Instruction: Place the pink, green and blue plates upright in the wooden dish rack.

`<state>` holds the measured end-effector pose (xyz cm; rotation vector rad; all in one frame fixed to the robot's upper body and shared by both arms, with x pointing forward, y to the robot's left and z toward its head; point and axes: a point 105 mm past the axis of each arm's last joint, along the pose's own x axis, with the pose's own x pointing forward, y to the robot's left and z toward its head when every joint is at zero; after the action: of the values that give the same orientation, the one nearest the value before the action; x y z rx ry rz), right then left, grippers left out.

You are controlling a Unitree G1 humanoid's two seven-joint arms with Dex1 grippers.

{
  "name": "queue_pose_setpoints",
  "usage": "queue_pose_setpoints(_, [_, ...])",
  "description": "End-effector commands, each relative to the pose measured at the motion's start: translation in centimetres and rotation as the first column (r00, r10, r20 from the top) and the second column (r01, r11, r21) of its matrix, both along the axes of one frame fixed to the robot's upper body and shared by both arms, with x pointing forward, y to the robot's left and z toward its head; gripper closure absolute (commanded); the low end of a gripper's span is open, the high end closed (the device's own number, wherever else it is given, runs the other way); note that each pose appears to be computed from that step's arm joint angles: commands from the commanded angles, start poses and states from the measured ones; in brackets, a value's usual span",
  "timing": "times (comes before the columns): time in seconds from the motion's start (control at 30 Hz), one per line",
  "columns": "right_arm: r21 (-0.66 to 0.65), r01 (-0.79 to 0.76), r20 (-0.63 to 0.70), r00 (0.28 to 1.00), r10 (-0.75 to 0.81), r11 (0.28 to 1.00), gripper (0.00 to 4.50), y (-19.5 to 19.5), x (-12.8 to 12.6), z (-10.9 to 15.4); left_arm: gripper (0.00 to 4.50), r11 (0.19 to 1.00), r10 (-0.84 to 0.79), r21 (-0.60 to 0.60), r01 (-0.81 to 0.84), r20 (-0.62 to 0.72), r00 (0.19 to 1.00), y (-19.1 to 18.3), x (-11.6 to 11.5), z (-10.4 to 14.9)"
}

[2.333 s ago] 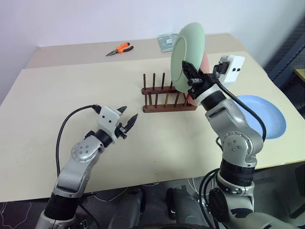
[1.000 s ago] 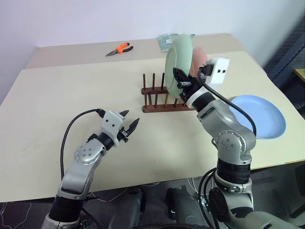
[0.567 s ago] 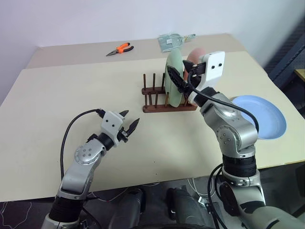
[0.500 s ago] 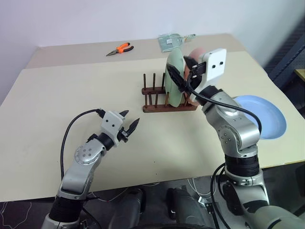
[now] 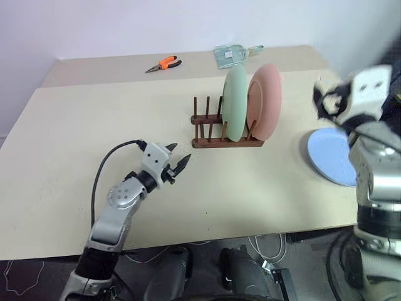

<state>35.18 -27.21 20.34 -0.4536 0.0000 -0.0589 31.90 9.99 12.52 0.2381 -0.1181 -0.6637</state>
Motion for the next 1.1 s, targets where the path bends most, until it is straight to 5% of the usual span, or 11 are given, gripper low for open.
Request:
queue_pose_setpoints(0.03, [-0.058,-0.001,-0.095,0.995,-0.005,0.998,0.02,0.2,-1.3,-1.6,1.9,1.0,-0.022,0.0,0.022,0.044,0.999,-0.4,0.2,0.9])
queue_pose_setpoints(0.17, [-0.055,0.05,-0.224,0.973,-0.061,0.997,0.02,-0.8,-2.2,-5.1,1.9,0.999,-0.04,-0.001,0.04,0.047,0.998,-0.8,0.3,0.9])
queue_pose_setpoints(0.27, [-0.035,0.121,-0.284,0.95,-0.126,0.992,0.83,-2.2,-2.6,-6.9,1.9,0.999,-0.043,0.002,0.043,0.047,0.998,-0.8,0.3,0.9])
queue_pose_setpoints(0.5, [0.033,0.176,-0.323,0.934,-0.156,0.984,4.27,-3.0,-2.4,-7.8,1.9,1.0,-0.028,0.005,0.027,0.047,0.998,-0.4,0.2,0.8])
queue_pose_setpoints(0.53, [0.037,0.176,-0.322,0.934,-0.155,0.984,4.4,-3.0,-2.3,-7.7,1.9,1.0,-0.027,0.004,0.026,0.047,0.999,-0.4,0.2,0.8])
queue_pose_setpoints(0.77, [-0.012,0.134,-0.307,0.943,-0.131,0.991,4.4,-2.7,-2.2,-7.3,1.9,1.0,-0.022,0.004,0.021,0.044,0.999,-0.4,0.1,0.6])
queue_pose_setpoints(0.87, [-0.017,0.134,-0.308,0.942,-0.133,0.991,3.63,-2.8,-2.2,-7.3,1.9,1.0,-0.019,0.004,0.019,0.043,0.999,-0.4,0.1,0.5])
queue_pose_setpoints(1.03, [-0.036,0.128,-0.328,0.935,-0.133,0.991,1.12,-3.0,-2.2,-7.6,1.9,1.0,-0.016,0.004,0.016,0.042,0.999,-0.3,0.0,0.5])
queue_pose_setpoints(1.1, [-0.048,0.126,-0.338,0.931,-0.135,0.991,1.12,-3.1,-2.2,-7.9,1.9,1.0,-0.015,0.004,0.015,0.042,0.999,-0.3,0.0,0.5])
